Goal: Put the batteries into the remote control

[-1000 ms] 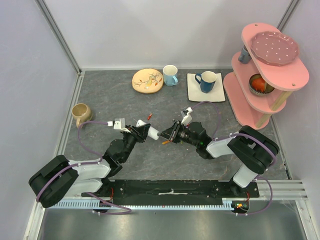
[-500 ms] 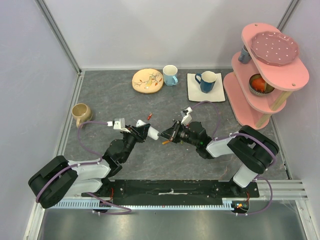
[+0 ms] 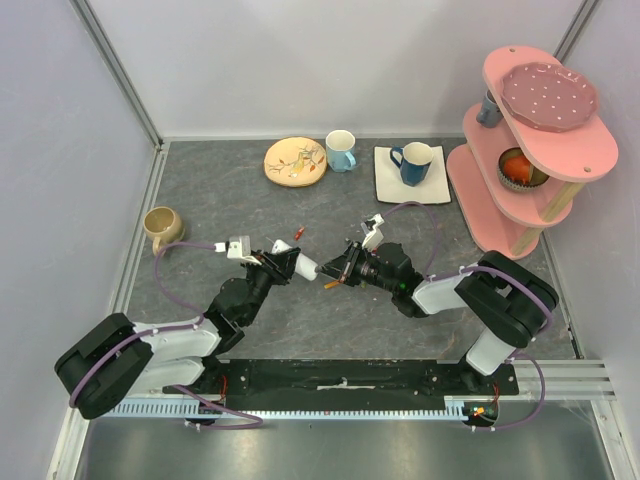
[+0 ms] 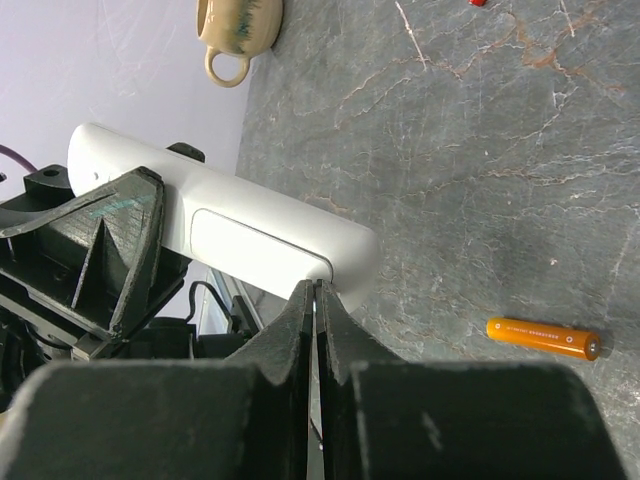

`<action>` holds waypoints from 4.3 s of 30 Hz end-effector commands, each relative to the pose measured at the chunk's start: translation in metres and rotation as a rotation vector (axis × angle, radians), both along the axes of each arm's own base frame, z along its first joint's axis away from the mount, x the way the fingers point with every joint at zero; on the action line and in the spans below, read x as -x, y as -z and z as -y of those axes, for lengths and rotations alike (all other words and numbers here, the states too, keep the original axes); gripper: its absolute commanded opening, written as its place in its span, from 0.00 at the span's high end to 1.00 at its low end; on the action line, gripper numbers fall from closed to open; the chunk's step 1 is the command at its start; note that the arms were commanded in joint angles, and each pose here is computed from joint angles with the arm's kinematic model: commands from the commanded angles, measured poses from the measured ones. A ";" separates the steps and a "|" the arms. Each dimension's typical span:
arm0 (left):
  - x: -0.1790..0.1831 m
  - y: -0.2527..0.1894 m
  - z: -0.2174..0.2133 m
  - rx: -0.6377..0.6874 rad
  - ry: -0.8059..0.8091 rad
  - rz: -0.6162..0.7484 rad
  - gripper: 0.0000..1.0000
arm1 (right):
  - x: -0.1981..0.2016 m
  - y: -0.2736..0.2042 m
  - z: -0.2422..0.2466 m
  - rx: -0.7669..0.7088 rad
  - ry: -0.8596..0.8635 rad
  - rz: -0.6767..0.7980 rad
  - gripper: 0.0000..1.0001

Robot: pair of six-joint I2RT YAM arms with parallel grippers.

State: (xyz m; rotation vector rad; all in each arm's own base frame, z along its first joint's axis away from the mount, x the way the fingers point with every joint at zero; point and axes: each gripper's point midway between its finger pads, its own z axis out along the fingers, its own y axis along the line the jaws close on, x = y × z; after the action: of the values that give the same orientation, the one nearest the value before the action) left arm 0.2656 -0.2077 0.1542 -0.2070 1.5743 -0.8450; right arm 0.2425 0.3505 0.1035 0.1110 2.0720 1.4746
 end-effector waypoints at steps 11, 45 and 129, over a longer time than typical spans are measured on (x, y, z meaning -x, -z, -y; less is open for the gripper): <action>-0.002 0.000 -0.002 -0.011 -0.028 -0.018 0.98 | 0.004 -0.055 -0.015 -0.121 -0.063 0.124 0.93; 0.014 -0.009 0.004 0.065 0.045 -0.085 0.98 | 0.007 -0.044 -0.010 -0.061 -0.065 0.119 0.91; 0.047 -0.029 0.065 0.332 0.554 -0.296 0.98 | 0.069 -0.072 0.044 0.862 -0.313 0.532 0.20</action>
State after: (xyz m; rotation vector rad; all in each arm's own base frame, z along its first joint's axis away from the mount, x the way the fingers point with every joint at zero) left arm 0.2175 -0.2677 0.1628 -0.1455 1.8252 -1.5163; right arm 0.1666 0.2954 0.1572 -0.8838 2.1684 0.5613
